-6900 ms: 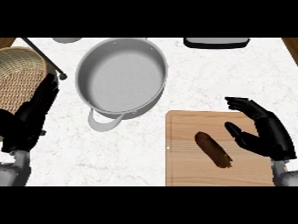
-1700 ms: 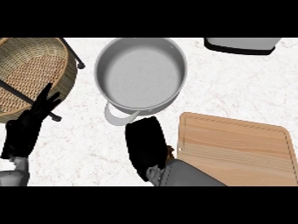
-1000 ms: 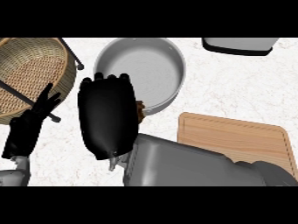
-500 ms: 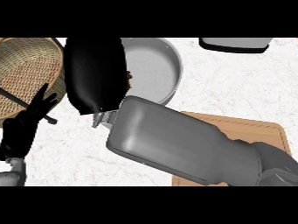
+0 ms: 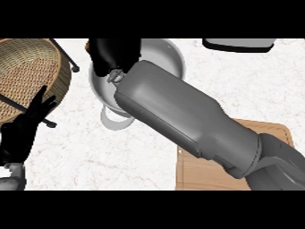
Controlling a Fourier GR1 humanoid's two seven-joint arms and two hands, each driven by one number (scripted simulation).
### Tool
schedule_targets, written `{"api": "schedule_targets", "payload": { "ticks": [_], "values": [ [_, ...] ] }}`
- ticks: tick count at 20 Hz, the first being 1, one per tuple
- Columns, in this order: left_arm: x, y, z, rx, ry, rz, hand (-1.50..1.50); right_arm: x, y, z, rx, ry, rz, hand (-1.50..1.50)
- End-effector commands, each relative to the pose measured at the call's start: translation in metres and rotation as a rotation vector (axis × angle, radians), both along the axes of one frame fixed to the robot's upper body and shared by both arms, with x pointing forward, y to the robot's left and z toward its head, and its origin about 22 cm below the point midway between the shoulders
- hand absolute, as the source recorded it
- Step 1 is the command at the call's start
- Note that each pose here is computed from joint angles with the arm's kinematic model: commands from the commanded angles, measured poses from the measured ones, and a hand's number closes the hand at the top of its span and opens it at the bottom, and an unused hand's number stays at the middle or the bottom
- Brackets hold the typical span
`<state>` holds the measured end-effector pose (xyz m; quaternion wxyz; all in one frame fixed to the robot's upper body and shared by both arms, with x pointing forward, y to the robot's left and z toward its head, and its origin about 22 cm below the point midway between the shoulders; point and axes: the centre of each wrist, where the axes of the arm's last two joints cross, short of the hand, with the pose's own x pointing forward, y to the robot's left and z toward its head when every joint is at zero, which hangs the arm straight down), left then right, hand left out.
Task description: Pick the sweet potato from the cutting board and place it in the pot
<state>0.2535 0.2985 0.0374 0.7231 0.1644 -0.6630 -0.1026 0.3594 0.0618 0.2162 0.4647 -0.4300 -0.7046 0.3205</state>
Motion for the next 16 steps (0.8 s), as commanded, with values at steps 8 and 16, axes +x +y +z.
{"api": "schedule_targets", "payload": {
  "ticks": [8,16],
  "values": [
    [0.004,-0.001,-0.003,0.023,0.006,-0.003,0.00,0.052,-0.034,-0.039,-0.110,0.046,-0.056,1.50],
    [0.010,-0.002,0.003,0.014,0.009,-0.033,0.00,0.067,-0.058,-0.053,0.122,0.167,-0.060,-1.50]
  ]
}}
